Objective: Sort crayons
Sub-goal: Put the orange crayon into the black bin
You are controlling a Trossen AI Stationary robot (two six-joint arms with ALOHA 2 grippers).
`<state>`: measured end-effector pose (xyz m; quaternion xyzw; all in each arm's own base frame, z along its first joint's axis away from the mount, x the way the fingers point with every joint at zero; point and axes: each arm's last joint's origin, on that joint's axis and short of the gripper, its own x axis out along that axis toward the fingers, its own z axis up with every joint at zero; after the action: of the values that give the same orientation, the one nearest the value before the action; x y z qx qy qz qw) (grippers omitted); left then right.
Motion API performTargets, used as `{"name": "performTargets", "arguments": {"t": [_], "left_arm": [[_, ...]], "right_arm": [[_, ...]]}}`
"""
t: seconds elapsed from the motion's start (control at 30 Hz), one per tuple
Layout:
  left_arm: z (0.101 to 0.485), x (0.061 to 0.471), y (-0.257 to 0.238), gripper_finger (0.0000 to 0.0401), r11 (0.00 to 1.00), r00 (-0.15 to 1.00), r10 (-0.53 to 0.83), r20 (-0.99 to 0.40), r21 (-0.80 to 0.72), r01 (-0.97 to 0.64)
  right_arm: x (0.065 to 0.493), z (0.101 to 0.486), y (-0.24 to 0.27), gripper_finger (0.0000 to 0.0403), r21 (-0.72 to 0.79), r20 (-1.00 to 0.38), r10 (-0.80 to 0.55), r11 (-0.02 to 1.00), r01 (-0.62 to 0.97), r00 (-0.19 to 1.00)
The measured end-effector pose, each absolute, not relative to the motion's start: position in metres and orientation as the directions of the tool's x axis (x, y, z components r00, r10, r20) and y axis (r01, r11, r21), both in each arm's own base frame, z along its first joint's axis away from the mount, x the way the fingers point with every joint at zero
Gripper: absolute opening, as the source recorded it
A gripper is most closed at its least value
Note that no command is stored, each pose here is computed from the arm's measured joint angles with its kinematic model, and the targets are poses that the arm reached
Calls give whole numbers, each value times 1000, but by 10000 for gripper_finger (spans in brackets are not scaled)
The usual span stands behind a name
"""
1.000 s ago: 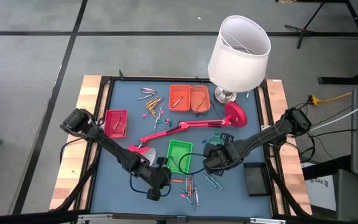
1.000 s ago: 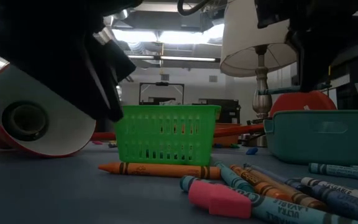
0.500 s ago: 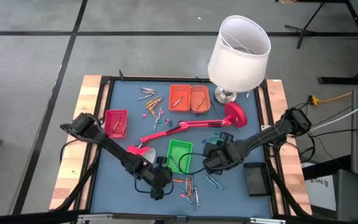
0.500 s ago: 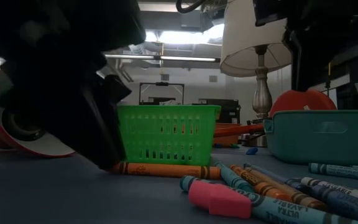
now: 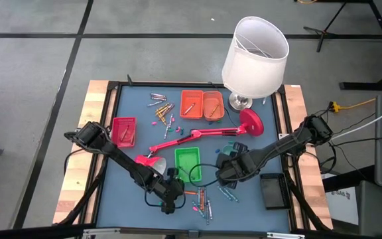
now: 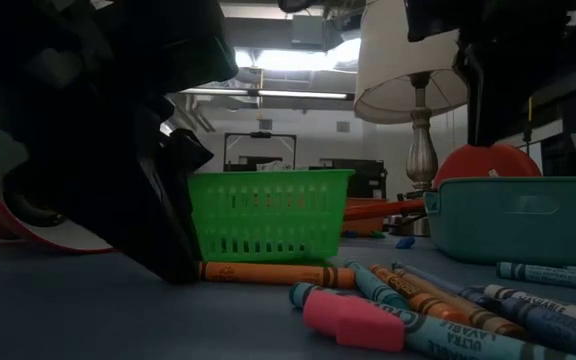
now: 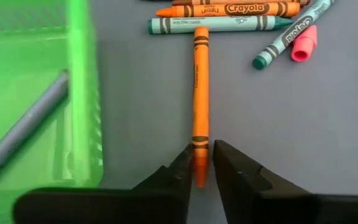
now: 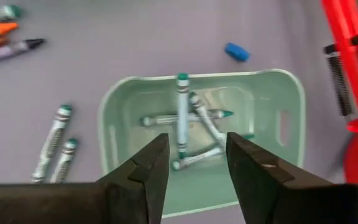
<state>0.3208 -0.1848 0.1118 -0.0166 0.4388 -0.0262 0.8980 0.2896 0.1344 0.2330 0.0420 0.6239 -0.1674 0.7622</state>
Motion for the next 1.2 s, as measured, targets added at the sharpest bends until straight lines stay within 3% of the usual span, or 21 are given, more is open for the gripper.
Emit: {"name": "performTargets", "arguments": {"t": [0.3, 0.57, 0.8, 1.2], "left_arm": [[112, 321, -185, 5, 998, 612, -61, -788, -52, 32], [133, 317, -184, 5, 996, 643, -86, -761, -78, 40], [164, 315, -181, 6, 992, 706, -110, -699, -117, 40], [189, 318, -179, 6, 990, 804, -94, -587, -141, 12]], "right_arm": [[299, 234, 140, 156, -67, -955, -137, 964, 259, 263], [315, 241, 161, 156, 107, -901, 91, 994, 12, 425], [323, 251, 184, 156, 124, -794, 199, 978, -167, 575], [329, 258, 188, 156, 128, -723, 228, 972, -198, 652]]}}
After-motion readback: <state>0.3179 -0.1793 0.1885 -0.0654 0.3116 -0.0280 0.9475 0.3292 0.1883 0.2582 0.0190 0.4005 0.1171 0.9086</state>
